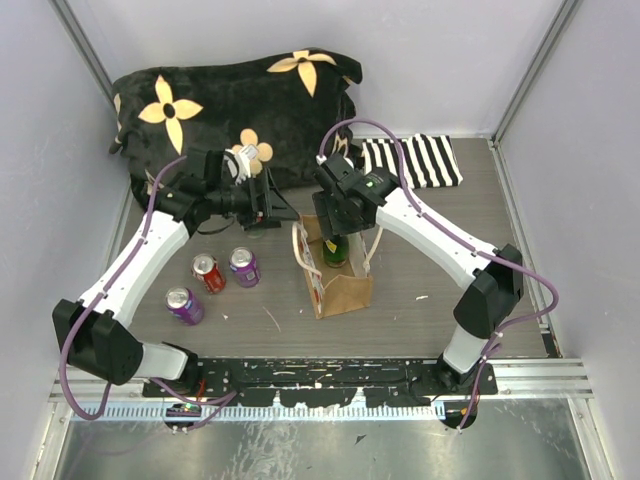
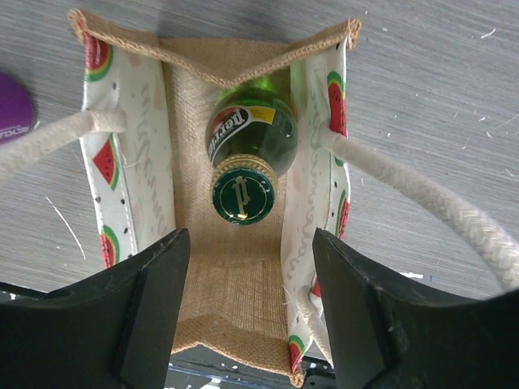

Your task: Place the beverage into the canvas bag

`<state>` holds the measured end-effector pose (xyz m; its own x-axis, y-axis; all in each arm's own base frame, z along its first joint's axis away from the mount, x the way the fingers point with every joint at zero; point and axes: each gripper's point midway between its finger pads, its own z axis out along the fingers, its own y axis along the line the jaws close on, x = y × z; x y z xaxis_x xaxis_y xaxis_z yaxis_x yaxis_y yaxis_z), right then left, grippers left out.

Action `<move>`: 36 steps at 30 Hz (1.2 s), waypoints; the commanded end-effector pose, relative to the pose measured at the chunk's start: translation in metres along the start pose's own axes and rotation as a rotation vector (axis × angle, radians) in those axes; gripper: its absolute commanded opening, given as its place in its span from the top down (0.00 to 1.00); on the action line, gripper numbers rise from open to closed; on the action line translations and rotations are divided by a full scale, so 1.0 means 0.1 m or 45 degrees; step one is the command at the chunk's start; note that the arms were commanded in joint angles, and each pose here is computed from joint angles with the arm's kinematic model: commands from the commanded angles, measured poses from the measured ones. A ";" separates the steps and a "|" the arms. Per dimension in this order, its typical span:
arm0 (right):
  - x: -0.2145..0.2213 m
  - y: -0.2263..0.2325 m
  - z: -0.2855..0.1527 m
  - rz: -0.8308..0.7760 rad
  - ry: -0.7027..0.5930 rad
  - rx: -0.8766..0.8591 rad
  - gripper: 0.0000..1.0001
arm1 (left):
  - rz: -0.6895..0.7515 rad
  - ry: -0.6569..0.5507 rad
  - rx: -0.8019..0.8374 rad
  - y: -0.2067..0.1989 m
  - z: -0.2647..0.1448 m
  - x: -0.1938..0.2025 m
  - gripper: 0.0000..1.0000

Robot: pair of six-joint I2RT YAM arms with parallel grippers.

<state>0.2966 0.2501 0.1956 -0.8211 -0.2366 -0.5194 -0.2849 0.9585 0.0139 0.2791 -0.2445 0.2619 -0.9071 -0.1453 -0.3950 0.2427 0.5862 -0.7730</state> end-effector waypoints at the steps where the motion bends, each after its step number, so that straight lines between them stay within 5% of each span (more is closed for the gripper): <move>1: -0.01 -0.02 -0.01 0.040 -0.034 0.012 0.33 | -0.085 0.147 0.076 -0.18 -0.06 0.26 0.22; 8: -0.05 -0.03 0.02 0.055 -0.077 0.017 0.36 | -0.101 0.210 0.059 -0.09 0.01 0.43 0.32; 17: -0.21 -0.01 0.10 0.062 -0.168 0.021 0.42 | -0.092 0.214 0.065 -0.06 0.05 0.43 0.58; 28: -0.24 -0.02 0.20 0.058 -0.172 0.025 0.66 | -0.094 0.225 0.074 -0.06 0.06 0.44 0.95; 36: -0.30 -0.05 0.19 0.055 -0.202 0.044 0.83 | -0.081 0.232 0.082 -0.08 0.05 0.43 1.00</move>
<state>0.3191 0.2556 0.1810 -0.7848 -0.1919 -0.5893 -0.2476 0.9688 0.0143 0.2450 -0.2578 0.2468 -0.9616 -0.0530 -0.2694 0.1986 0.5432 -0.8158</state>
